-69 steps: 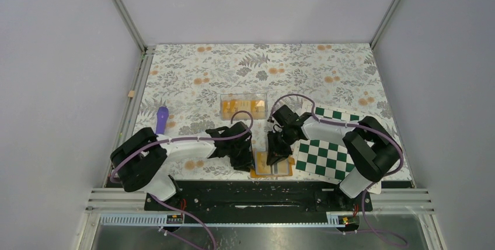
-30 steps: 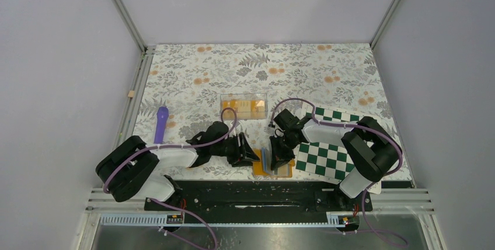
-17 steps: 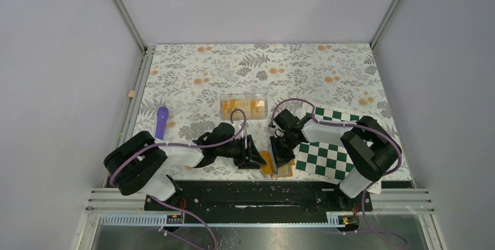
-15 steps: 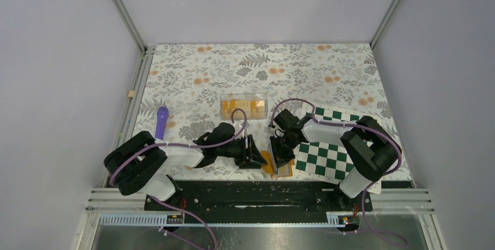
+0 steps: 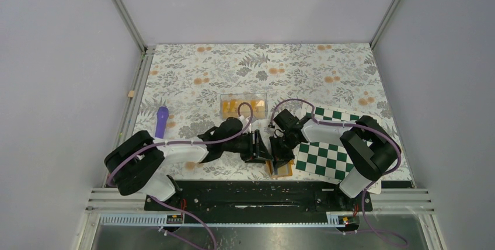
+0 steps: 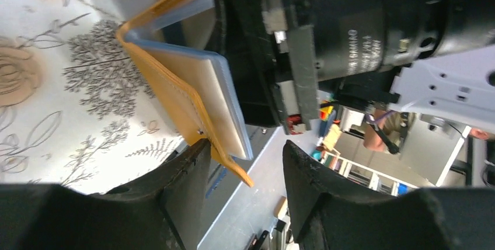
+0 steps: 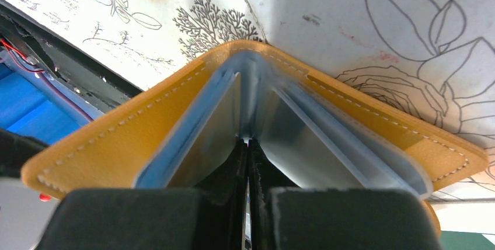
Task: Put the credit cards into the card holder
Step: Close the card holder at the center of the board.
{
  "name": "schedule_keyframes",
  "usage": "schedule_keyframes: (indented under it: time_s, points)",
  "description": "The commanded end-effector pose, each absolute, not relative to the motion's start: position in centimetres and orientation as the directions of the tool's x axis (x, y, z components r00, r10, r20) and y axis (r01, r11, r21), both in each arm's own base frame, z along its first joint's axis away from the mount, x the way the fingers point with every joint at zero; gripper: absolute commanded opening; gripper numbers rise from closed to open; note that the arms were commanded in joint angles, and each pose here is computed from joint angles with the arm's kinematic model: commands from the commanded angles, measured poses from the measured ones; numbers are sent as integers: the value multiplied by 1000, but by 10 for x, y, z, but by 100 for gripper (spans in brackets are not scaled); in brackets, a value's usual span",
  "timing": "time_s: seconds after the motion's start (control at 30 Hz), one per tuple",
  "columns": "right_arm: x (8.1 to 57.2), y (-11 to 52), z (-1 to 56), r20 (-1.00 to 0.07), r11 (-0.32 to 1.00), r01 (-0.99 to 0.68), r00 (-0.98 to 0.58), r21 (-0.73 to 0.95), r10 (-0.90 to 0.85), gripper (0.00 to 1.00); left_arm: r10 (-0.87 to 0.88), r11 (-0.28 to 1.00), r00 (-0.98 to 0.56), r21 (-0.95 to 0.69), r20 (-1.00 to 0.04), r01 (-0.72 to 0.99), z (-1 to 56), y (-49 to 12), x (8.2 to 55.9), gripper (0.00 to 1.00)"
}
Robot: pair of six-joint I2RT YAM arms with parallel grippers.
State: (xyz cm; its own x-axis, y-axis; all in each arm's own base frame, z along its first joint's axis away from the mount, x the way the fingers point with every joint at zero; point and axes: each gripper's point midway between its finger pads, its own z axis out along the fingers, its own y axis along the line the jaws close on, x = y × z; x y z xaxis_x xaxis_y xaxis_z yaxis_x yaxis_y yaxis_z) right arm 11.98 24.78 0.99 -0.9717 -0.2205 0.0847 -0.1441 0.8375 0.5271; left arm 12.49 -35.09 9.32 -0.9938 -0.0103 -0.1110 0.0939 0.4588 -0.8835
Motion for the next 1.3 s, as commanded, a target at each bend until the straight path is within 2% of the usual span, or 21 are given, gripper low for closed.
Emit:
schedule_keyframes:
  time_s: [0.0,0.13,0.17,0.2,0.27,0.37,0.5,0.6,0.97,1.27]
  points:
    - [119,238,-5,74,865,-175,-969,471,-236,3,-24,586,-983,-799,-184,135,81,-344,136,47]
    - [120,239,1,62,862,-177,-970,476,-234,3,-40,639,-983,-761,-179,113,69,-341,139,37]
    - [121,239,3,58,860,-178,-971,479,-233,3,-42,654,-983,-748,-178,108,67,-340,140,31]
    - [121,240,5,53,859,-179,-971,480,-232,4,-39,673,-983,-732,-179,107,64,-338,140,21]
    - [123,240,10,37,858,-187,-972,478,-232,7,-45,711,-982,-696,-182,97,61,-332,141,8]
    - [128,236,16,9,866,-208,-971,455,-238,14,-49,761,-980,-642,-191,87,59,-320,142,0]
    - [136,226,17,-24,891,-243,-967,384,-254,22,-38,838,-977,-539,-208,82,57,-298,143,0]
    - [141,216,16,-37,908,-263,-963,326,-266,24,-18,879,-979,-470,-205,83,57,-283,140,0]
    - [151,208,18,-79,923,-280,-960,265,-268,35,34,935,-978,-340,-205,104,67,-261,139,0]
    - [151,215,13,-71,914,-278,-961,296,-269,35,88,930,-973,-333,-215,157,85,-282,146,13]
